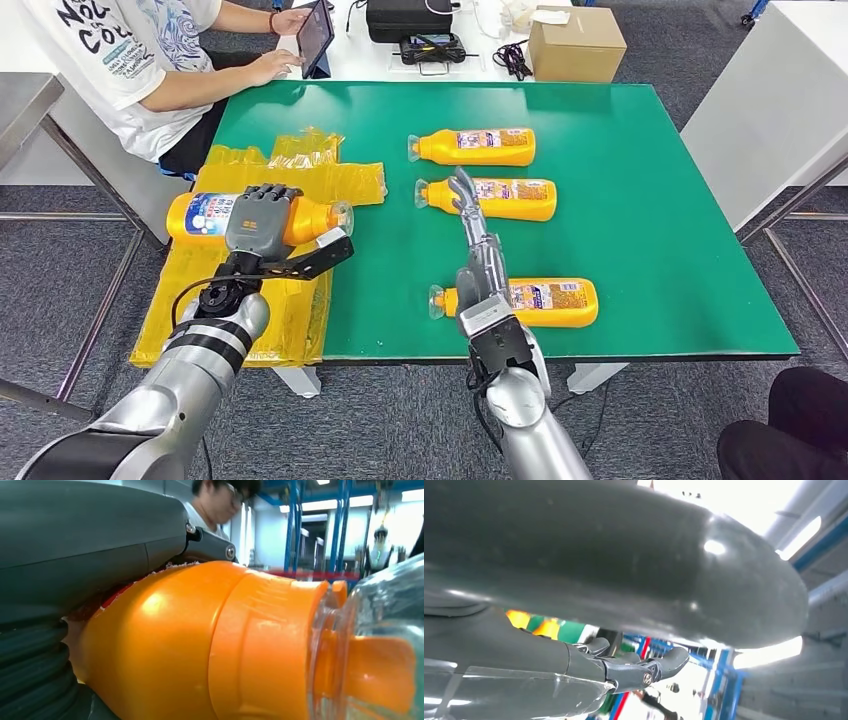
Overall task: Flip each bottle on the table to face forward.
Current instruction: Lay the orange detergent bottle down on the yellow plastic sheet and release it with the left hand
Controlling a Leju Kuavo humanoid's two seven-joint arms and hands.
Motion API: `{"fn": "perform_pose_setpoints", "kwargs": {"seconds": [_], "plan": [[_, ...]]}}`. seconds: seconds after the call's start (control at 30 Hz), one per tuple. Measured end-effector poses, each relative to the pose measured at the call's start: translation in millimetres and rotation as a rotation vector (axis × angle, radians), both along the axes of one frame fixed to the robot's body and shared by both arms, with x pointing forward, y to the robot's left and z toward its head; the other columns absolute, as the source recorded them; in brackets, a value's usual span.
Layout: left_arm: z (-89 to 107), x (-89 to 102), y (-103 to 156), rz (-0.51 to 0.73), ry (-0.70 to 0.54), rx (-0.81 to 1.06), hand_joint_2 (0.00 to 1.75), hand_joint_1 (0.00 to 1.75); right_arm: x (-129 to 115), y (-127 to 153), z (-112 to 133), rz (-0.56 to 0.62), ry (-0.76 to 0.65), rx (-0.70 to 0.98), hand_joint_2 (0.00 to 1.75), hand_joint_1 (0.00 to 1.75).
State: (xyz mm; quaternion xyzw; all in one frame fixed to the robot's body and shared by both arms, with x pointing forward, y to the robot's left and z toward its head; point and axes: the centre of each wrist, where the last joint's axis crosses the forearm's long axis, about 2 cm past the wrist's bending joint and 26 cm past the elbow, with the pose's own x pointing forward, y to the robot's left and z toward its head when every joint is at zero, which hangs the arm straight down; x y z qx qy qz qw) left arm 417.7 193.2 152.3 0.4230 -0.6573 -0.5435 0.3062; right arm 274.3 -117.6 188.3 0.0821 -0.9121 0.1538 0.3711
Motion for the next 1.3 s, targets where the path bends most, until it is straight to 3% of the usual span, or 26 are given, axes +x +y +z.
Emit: {"fn": "perform_pose_setpoints", "kwargs": {"seconds": [0.2, 1.3], "plan": [[-8.1, 3.5, 13, 0.008, 0.084, 0.088, 1.75, 1.75, -1, 13, -5, 0.064, 0.017, -0.052, 0.00, 0.00], [-42.9, -5.3, 61, 0.109, 0.381, 0.019, 1.75, 1.75, -9, 31, -26, 0.152, 0.079, -0.121, 0.00, 0.00]]}}
